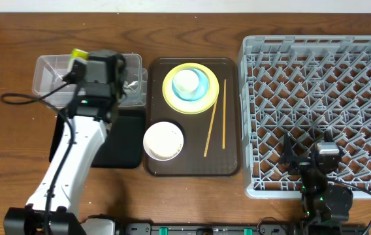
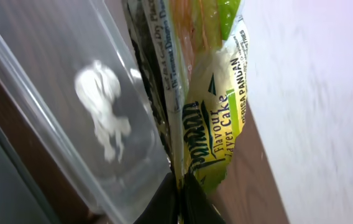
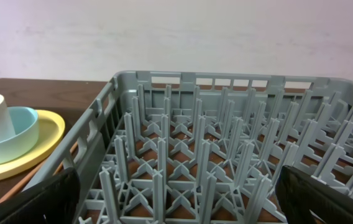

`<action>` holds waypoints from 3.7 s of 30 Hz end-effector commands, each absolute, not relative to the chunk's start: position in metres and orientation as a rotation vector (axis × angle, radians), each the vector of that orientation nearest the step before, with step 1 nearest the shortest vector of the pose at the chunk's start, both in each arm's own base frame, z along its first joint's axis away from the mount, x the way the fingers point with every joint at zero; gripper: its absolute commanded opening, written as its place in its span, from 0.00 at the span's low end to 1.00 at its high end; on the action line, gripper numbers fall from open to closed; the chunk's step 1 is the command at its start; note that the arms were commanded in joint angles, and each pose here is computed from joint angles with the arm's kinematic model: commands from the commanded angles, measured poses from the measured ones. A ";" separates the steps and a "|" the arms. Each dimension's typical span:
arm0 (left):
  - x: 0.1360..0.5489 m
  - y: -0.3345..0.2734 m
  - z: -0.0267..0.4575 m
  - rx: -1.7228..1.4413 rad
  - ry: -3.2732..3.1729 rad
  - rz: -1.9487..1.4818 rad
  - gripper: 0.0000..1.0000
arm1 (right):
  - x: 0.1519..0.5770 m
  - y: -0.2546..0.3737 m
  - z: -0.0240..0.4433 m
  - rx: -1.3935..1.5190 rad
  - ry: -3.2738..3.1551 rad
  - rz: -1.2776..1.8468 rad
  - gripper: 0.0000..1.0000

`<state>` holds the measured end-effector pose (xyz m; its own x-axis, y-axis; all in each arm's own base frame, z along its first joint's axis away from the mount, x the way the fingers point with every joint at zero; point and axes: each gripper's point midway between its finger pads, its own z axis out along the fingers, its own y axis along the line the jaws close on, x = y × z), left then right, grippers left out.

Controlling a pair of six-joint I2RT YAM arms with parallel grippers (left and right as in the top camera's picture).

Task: Sort waste into correct bins and load items into the dishwasher rack
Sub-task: 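Lift the wrapper and carry it left toward the clear bin, then open the left gripper to drop the wrapper into the clear bin, then move the left gripper right over the white rice bowl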

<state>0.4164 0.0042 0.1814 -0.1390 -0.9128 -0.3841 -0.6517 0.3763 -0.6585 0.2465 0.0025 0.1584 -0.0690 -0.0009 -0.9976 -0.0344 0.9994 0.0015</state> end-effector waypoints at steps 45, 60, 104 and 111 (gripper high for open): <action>0.295 -0.141 0.137 -0.690 2.774 -0.807 0.06 | 0.246 0.001 0.158 -0.016 1.638 0.034 0.99; 0.233 -0.165 0.110 -0.337 2.947 -0.306 0.17 | 0.246 0.001 0.158 -0.016 1.638 0.034 0.99; 0.259 -0.196 0.046 0.166 2.838 0.115 0.30 | 0.246 0.001 0.158 -0.016 1.638 0.034 0.99; 0.260 -0.190 0.028 0.176 2.859 0.201 0.30 | 0.246 0.001 0.158 -0.016 1.638 0.034 0.99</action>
<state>0.2584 -0.1953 0.0339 -0.9601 0.1089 -0.2577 0.0845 0.9910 0.1041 0.2464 0.0025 0.1586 -0.0686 -0.0009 -0.9976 -0.0344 0.9994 0.0015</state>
